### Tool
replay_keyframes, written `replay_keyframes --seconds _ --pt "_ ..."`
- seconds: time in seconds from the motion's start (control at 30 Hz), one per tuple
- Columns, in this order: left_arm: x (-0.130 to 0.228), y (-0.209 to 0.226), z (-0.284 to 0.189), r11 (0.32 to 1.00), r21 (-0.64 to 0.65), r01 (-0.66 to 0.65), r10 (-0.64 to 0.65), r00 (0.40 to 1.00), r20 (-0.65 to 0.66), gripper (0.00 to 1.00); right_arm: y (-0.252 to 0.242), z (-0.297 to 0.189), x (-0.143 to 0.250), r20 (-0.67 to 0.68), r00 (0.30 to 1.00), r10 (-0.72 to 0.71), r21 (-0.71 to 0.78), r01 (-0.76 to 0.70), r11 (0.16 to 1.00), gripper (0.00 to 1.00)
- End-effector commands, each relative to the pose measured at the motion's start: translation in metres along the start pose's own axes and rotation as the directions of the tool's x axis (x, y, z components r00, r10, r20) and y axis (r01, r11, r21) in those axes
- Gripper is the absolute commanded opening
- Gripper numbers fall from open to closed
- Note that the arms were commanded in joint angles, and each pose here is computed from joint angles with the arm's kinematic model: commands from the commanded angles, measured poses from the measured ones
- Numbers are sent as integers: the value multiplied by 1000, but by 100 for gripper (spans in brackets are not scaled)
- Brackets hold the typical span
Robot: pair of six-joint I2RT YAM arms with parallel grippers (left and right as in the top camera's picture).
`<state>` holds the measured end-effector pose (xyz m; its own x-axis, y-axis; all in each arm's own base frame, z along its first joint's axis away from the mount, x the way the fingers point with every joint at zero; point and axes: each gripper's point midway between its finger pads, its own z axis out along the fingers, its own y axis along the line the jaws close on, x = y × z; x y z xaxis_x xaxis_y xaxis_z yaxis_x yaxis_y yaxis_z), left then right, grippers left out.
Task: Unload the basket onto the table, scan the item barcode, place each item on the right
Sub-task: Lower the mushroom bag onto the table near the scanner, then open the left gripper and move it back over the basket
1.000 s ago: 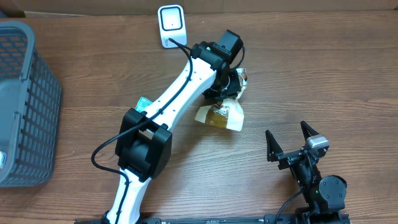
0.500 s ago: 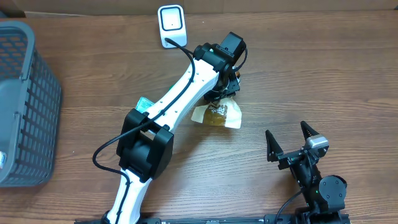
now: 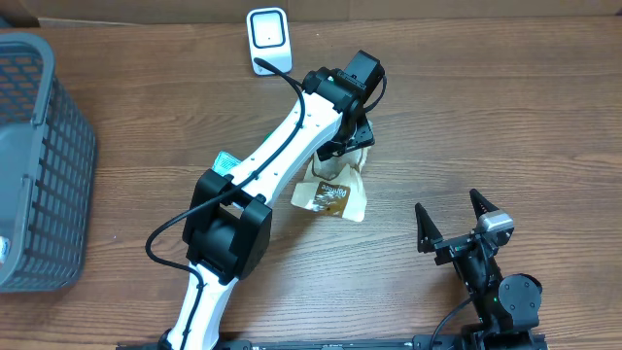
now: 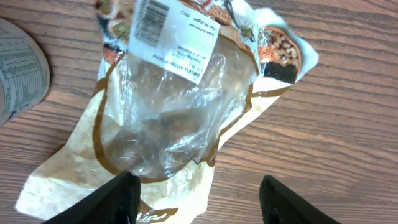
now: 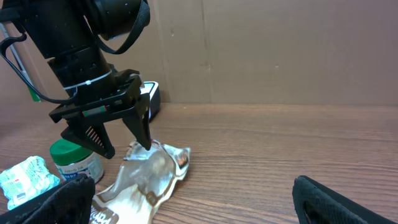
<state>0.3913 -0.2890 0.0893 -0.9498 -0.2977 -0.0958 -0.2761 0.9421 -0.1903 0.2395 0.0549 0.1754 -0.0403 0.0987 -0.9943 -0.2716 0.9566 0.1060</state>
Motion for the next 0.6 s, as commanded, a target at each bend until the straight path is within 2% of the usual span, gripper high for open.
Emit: replay_keyframes --seconds 0.0,0.17,0.33,0.4,0.43,0.47,0.53,0.57 --pt "-1 3 6 1000 -19 -9 9 1000 3 66 -1 0 2 3 1000 7 0 -7 1000 100" --pt "-12 -4 -17 995 17 -97 96 995 40 70 -1 0 2 3 1000 7 0 -7 1000 100" --pt "-38 -5 -92 973 71 -218 205 966 158 75 -1 0 2 3 1000 7 0 -7 1000 100" --pt "-53 1 -149 950 102 -294 261 931 255 77 -1 0 2 3 1000 7 0 -7 1000 100" --pt "-56 5 -165 944 107 -311 271 920 283 80 -1 0 2 3 1000 7 0 -7 1000 100" --pt "-64 17 -206 933 116 -342 283 891 354 89 -1 0 2 3 1000 7 0 -7 1000 100" --pt "-70 35 -241 932 122 -341 265 871 414 98 -1 0 2 3 1000 7 0 -7 1000 100" --pt "-73 49 -259 936 124 -329 245 862 444 99 -1 0 2 3 1000 7 0 -7 1000 100"
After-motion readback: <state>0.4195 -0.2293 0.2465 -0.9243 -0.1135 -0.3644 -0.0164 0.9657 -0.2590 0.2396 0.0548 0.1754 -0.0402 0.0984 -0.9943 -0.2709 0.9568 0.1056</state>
